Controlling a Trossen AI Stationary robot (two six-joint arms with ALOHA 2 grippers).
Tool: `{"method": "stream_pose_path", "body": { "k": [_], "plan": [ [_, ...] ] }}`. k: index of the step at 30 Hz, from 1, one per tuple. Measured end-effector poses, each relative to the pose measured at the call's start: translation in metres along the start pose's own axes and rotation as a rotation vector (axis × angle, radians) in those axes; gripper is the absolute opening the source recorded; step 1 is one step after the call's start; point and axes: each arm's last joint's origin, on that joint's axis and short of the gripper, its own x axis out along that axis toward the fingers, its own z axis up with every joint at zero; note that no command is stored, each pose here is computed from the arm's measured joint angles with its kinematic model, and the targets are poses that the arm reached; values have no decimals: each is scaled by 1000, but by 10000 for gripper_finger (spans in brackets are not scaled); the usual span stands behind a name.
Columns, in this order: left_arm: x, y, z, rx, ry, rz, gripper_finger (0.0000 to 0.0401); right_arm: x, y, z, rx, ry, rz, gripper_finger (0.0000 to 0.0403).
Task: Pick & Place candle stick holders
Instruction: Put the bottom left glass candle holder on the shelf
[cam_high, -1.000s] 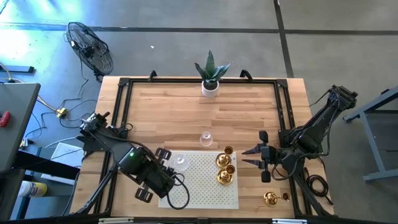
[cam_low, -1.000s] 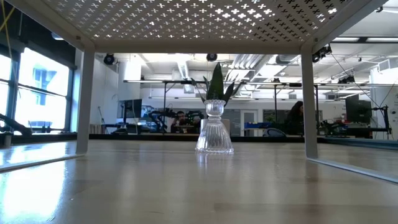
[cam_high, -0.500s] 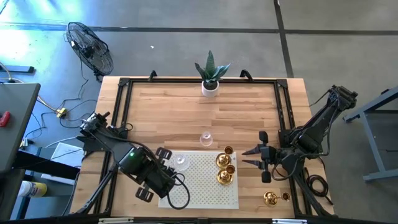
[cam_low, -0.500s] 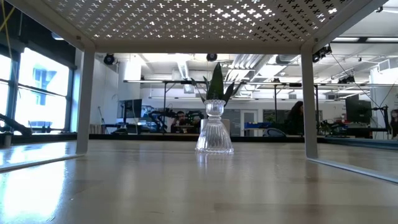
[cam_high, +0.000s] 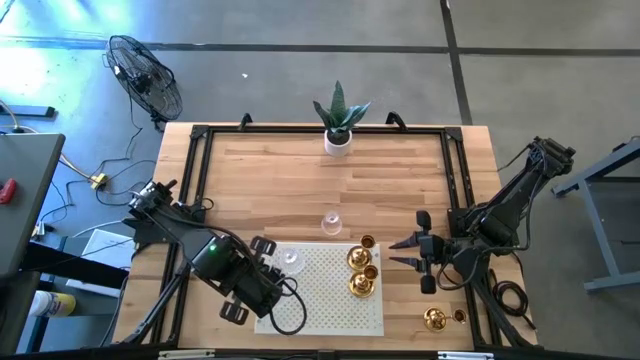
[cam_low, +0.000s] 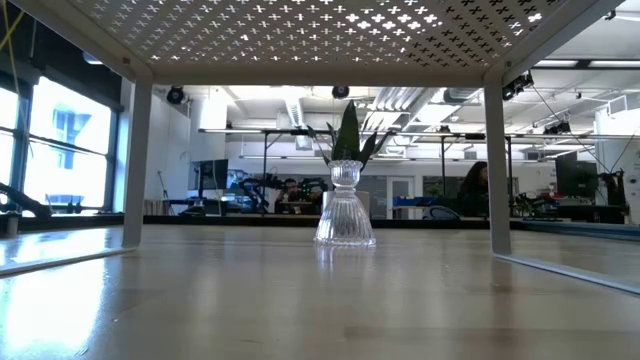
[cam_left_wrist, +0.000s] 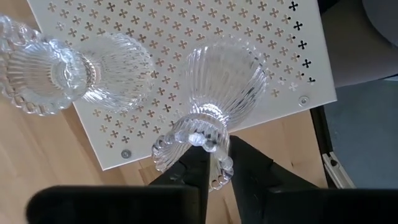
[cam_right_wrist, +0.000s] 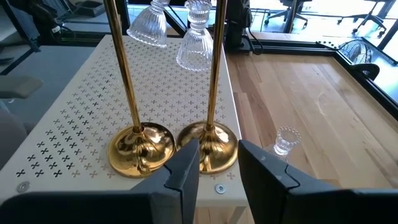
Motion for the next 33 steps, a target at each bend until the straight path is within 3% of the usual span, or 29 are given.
{"method": "stream_pose_path", "body": {
  "k": [4,33],
  "plan": [
    [0,0,0,-2,-1,1,65,0,0,0,0,0,0,103],
    [-1,-2,3,6,-30,-59,51,0,0,0,-1,1,0,103]
  ]
}}
